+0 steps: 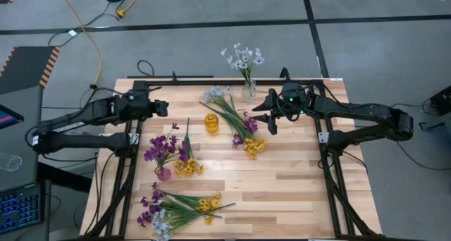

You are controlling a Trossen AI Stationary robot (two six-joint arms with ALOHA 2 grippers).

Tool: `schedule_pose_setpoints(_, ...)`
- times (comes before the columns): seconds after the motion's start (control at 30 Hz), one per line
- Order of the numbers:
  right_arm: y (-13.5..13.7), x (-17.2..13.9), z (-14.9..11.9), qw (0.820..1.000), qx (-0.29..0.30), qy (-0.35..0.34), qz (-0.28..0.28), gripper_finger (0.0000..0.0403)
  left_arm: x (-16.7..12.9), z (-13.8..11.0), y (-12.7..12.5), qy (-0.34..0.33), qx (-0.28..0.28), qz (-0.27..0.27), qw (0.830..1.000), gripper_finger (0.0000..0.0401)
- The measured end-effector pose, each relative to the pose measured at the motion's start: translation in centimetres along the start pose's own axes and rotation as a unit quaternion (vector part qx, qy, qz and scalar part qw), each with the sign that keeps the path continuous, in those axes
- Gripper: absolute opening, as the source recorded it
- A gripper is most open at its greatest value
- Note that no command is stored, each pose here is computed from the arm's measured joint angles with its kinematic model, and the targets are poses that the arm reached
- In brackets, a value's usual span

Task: Sort flowers into vase by color
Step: Put the top left yellow flowers into the yellow vase

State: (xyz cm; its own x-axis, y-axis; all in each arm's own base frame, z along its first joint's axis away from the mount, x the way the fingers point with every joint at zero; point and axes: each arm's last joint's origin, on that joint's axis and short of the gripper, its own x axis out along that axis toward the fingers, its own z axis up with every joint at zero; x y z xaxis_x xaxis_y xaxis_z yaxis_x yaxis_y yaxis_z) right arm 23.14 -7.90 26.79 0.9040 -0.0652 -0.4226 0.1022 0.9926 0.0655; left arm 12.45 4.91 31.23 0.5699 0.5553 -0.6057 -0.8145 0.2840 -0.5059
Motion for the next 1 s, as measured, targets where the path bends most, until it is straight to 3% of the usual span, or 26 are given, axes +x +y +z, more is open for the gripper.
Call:
schedule_pose_setpoints(0.13, 0.0, 0.0, 0.0, 1.000, 0.000, 0.000, 0.000, 0.0192, 2.2, 0.2, -0.7, 0.034, -0.007, 0.010, 0.999, 0.0109)
schedule_pose_setpoints(0.33, 0.0, 0.0, 0.0, 1.000, 0.000, 0.000, 0.000, 0.0192, 5.9, 1.0, -1.1, 0.132, 0.007, -0.021, 0.991, 0.0109)
schedule_pose_setpoints(0.6, 0.0, 0.0, 0.0, 1.000, 0.000, 0.000, 0.000, 0.0192, 10.1, 1.4, 0.5, 0.232, -0.022, 0.021, 0.972, 0.0109)
schedule_pose_setpoints(1.0, 0.0, 0.0, 0.0, 1.000, 0.000, 0.000, 0.000, 0.0192, 14.9, -0.4, 1.6, 0.336, -0.023, 0.079, 0.938, 0.0109)
